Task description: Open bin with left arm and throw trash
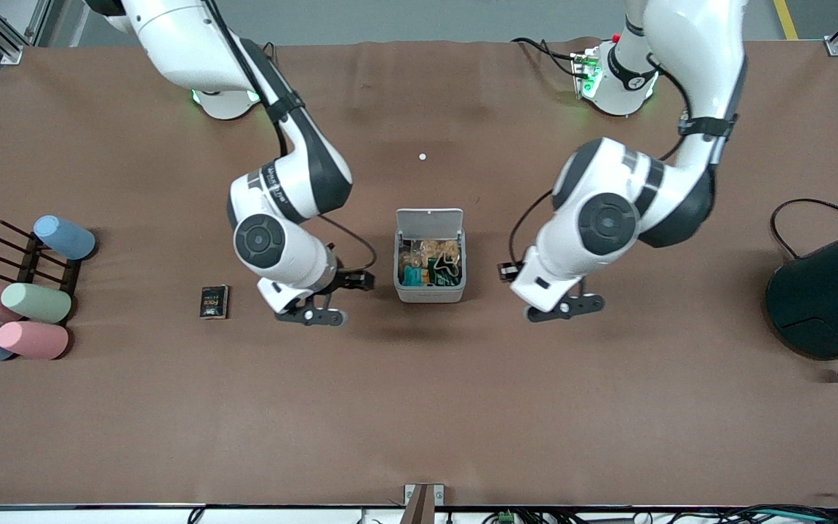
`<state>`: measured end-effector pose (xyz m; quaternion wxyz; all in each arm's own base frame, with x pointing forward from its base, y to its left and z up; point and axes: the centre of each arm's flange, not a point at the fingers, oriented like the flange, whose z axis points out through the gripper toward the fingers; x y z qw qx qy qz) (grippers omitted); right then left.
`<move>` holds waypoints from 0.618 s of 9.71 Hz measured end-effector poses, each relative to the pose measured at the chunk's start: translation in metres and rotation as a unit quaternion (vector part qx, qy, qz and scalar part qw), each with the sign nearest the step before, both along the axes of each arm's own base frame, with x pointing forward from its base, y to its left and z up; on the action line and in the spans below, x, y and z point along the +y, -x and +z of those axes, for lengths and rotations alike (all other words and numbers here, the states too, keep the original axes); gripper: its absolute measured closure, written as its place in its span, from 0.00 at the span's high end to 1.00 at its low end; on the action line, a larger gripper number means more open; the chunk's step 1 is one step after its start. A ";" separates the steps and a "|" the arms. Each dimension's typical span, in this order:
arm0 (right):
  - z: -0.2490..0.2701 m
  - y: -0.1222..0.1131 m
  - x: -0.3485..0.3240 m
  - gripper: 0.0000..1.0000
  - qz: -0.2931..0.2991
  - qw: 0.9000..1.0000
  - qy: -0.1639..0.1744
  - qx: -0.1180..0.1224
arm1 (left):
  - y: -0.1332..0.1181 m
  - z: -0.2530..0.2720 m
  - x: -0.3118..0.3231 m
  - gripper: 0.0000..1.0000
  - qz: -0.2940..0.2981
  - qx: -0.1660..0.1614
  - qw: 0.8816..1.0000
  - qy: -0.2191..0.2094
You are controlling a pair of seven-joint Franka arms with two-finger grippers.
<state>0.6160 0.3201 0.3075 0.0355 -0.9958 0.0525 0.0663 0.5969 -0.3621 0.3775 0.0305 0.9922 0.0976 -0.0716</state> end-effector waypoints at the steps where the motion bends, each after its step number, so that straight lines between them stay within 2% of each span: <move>1: -0.004 -0.011 -0.031 0.96 -0.012 1.000 0.019 0.003 | 0.005 -0.005 -0.026 0.53 0.011 -0.006 1.000 0.002; 2: -0.009 -0.024 -0.068 0.99 -0.033 0.999 0.030 0.005 | 0.011 -0.013 -0.050 0.53 0.021 -0.015 1.000 0.007; 3: -0.015 -0.034 -0.107 1.00 -0.053 0.998 0.038 0.011 | 0.026 -0.032 -0.084 0.53 0.030 -0.020 0.999 0.010; 5: -0.018 -0.033 -0.124 1.00 -0.034 0.997 0.069 0.007 | 0.049 -0.054 -0.118 0.53 0.027 -0.016 0.999 0.006; 6: -0.018 -0.030 -0.130 1.00 -0.018 0.997 0.074 0.004 | 0.058 -0.061 -0.129 0.53 0.022 -0.015 1.000 0.004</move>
